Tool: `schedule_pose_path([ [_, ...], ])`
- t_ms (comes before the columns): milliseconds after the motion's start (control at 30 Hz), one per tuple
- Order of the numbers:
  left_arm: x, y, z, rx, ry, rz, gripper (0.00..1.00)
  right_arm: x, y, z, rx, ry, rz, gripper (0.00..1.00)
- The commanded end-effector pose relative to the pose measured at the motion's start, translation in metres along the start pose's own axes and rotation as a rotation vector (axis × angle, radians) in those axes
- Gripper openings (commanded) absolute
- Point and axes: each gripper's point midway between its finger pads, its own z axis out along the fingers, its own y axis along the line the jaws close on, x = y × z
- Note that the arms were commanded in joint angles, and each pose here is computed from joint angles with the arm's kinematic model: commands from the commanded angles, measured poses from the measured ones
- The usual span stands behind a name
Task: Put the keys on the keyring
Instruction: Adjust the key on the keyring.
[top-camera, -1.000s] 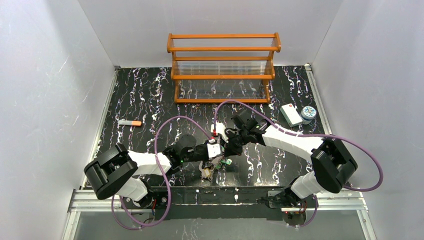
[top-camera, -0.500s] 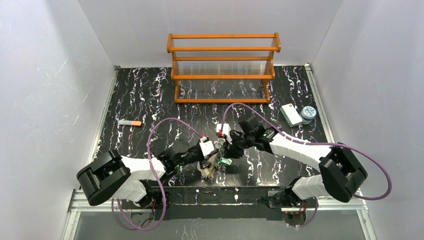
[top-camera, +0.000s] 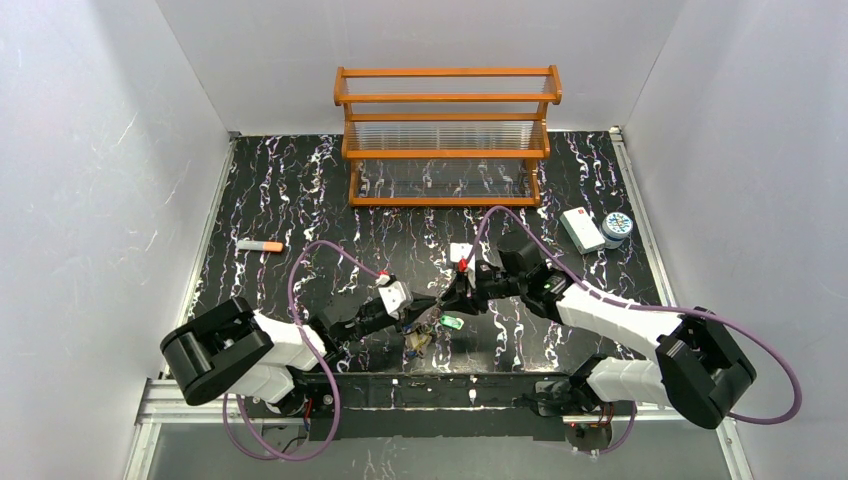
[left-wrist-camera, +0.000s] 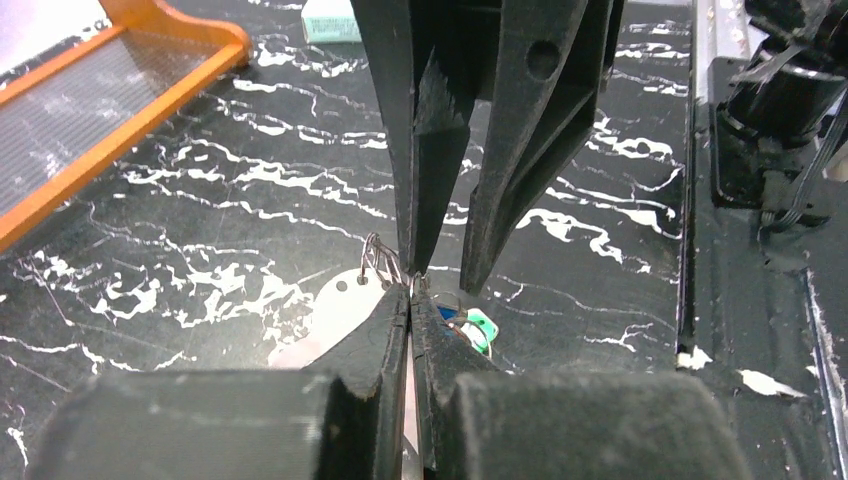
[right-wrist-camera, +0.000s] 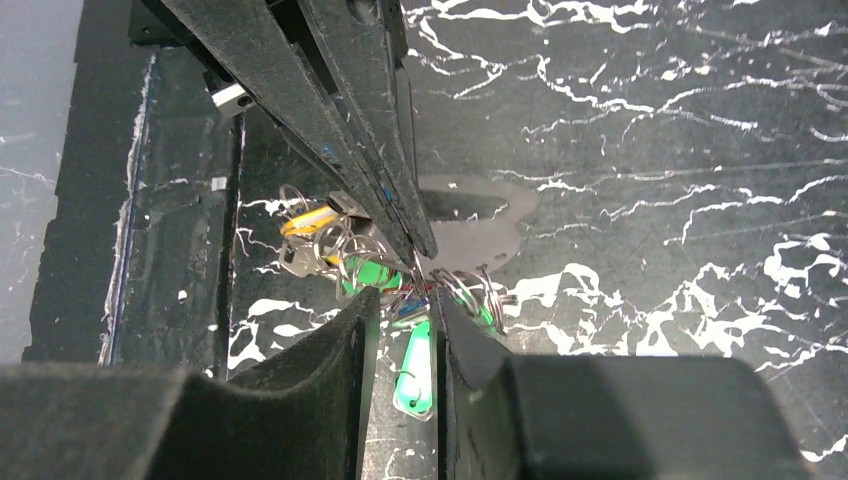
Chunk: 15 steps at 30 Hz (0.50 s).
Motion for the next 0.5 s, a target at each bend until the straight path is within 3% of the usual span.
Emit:
schedule_pose_path([
  [0, -0.0357, -0.0030, 0.0029, 0.020, -0.143, 0.022, 0.00, -0.0290, 0.0024, -0.0016, -0.024, -0.121, -0.083, 0.33],
  [267, -0.0381, -0.0052, 0.0025, 0.031, -0.153, 0.020, 0.00, -0.0205, 0.0025, 0.0018, -0.036, -0.110, -0.074, 0.16],
  [367, -0.0388, -0.0059, 0.0020, 0.035, -0.156, 0.017, 0.00, -0.0216, 0.0016, 0.0032, -0.040, -0.114, -0.078, 0.01],
  [467, -0.0398, -0.0053, 0.0008, 0.029, -0.159, 0.018, 0.00, -0.0198, 0.0004, 0.0042, -0.041, -0.102, -0.076, 0.01],
])
